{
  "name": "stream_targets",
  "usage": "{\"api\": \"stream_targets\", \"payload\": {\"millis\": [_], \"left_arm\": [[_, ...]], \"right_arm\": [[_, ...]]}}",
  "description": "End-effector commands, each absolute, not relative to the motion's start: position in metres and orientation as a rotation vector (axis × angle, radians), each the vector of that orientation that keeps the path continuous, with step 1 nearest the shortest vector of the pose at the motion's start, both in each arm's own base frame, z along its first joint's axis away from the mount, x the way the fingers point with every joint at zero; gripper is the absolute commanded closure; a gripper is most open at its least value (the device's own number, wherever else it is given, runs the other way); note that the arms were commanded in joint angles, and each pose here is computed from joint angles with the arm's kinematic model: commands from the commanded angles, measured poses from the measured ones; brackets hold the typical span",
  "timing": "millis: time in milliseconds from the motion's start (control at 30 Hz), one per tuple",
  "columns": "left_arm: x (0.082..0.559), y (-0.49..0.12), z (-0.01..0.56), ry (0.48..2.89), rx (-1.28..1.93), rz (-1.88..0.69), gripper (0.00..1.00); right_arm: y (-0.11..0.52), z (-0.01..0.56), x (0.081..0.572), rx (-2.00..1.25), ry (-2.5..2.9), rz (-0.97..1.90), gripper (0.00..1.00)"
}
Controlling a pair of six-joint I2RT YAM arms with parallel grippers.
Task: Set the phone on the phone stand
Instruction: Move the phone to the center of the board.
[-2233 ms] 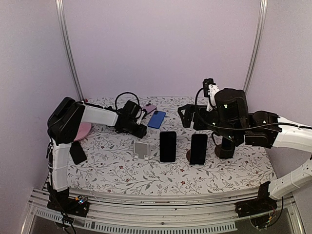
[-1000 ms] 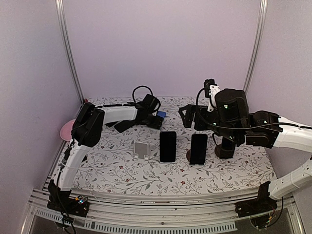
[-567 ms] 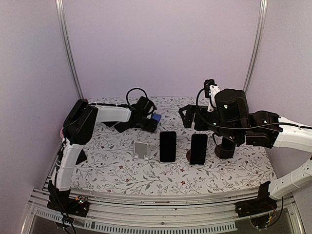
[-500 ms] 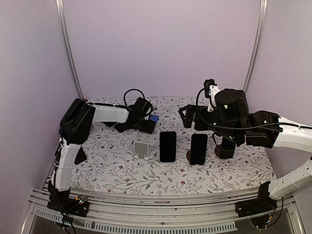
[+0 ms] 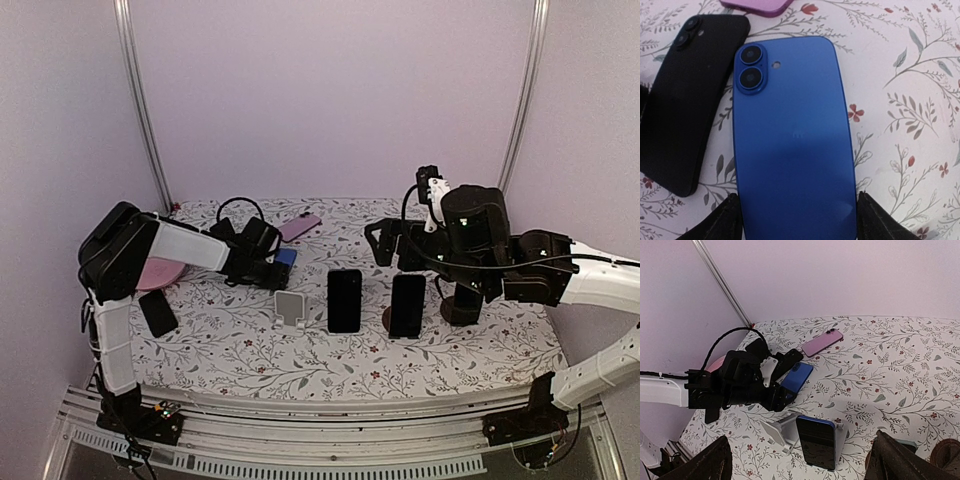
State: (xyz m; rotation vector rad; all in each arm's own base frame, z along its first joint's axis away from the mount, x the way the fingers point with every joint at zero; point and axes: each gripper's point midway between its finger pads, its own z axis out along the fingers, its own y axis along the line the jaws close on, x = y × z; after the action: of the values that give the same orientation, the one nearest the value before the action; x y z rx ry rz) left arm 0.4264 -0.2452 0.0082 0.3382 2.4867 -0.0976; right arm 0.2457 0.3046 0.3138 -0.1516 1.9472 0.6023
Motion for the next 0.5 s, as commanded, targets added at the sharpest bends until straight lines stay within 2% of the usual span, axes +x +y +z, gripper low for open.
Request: {"api": "stream_targets", "payload": {"millis": [0, 367, 467], "left_arm": [[0.366, -0.194, -0.044, 2.708, 0.29, 0.029, 0.39], [0.314, -0.167, -0.026, 2.696, 0.195, 0.005, 0.39], [0.316, -0.172, -0.018, 2.684, 0.204, -0.016, 0.31]], "right_arm": [[0.305, 0.321, 0.244, -0.138, 1.93, 0.652, 0.01], [0.317, 0.318, 0.245, -0.164, 1.938, 0.676, 0.01], [0.318, 0.317, 0.245, -0.164, 1.94, 0.678, 0.01]]}}
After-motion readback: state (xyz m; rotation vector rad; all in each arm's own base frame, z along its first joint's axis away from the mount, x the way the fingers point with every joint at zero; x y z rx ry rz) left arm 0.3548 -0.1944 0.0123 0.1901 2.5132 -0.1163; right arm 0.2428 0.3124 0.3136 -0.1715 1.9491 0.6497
